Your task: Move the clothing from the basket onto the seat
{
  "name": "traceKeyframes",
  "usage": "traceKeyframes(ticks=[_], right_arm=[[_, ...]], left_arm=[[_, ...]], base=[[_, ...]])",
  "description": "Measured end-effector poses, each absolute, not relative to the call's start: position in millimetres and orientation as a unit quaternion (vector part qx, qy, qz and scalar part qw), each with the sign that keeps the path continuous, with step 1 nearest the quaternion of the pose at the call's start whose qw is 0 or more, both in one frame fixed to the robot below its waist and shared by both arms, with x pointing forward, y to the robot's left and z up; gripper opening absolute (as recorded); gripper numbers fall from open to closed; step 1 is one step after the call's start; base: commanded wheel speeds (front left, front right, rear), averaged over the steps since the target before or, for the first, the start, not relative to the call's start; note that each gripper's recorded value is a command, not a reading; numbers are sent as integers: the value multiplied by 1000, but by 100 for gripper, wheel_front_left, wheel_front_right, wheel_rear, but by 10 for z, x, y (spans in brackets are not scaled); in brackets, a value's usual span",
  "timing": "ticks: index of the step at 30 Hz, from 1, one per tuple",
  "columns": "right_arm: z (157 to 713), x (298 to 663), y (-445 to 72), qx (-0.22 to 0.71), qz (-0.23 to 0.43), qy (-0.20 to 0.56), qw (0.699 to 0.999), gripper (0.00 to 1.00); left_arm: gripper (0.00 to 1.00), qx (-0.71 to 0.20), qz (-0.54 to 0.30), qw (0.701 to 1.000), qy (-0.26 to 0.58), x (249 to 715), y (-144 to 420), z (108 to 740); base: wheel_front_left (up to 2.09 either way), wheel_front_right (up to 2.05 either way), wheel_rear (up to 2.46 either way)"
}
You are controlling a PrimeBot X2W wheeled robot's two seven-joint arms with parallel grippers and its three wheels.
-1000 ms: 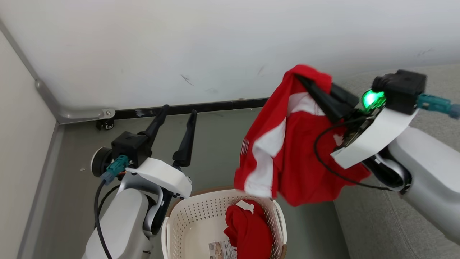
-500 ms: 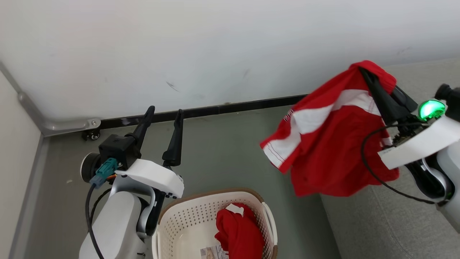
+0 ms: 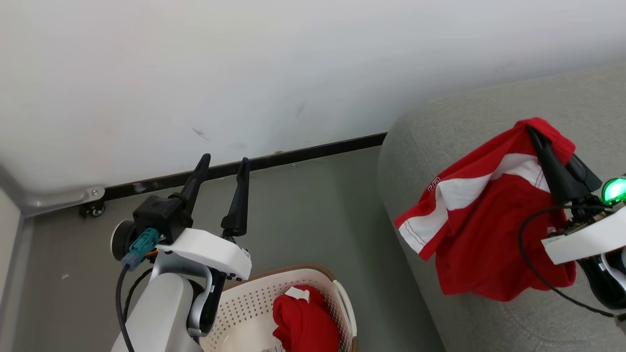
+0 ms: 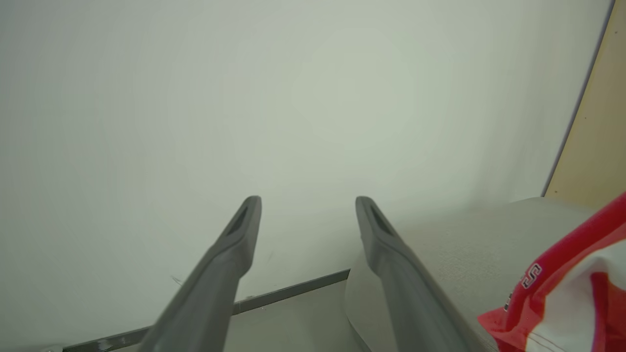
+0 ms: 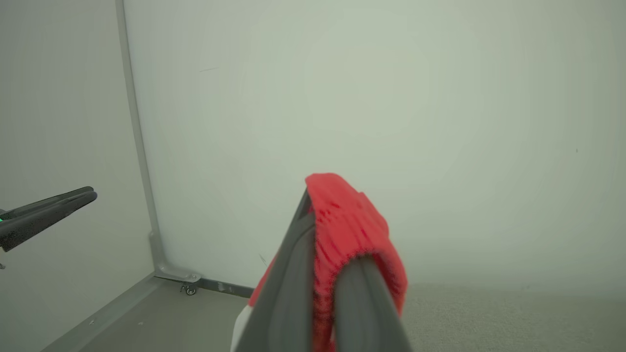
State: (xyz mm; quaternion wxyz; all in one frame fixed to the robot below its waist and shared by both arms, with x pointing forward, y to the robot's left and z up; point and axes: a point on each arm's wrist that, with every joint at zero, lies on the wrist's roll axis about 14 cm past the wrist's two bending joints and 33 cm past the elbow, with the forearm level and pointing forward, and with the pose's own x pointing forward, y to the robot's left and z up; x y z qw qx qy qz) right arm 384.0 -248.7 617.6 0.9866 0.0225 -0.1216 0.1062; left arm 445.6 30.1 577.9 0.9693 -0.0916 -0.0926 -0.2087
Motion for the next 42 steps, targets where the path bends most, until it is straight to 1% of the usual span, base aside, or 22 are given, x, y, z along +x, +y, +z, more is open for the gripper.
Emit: traceKeyframes(ticks=[9,18,20,24,32,37,42], right_arm=[[6010,3498,-2722,17,64,-112,992,0],[6084,3351,-2859,-2,46,-116,992,0],[6187,3381,-2894,-11,44,-122,992,0],[6580,3486,-3027,-26,35,-151,988,0],[7252,3677,-3300,-55,8,-188,980,0],[7493,3789,-3565,-54,-25,-190,980,0],[7574,3928,-3827,-51,-59,-174,982,0]], left_arm=[[100,-98,-233,963,-90,4417,91,5770],[100,-101,-241,962,-80,4411,-4,5682],[100,-103,-235,963,-82,4430,12,5685],[100,-105,-220,966,-84,4478,94,5663],[100,-82,-190,974,-90,4605,329,5592],[100,-69,-181,977,-89,4652,410,5519],[100,-62,-175,978,-91,4722,492,5478]], base=[[0,0,0],[0,0,0],[0,0,0],[0,0,0],[0,0,0],[0,0,0],[0,0,0]])
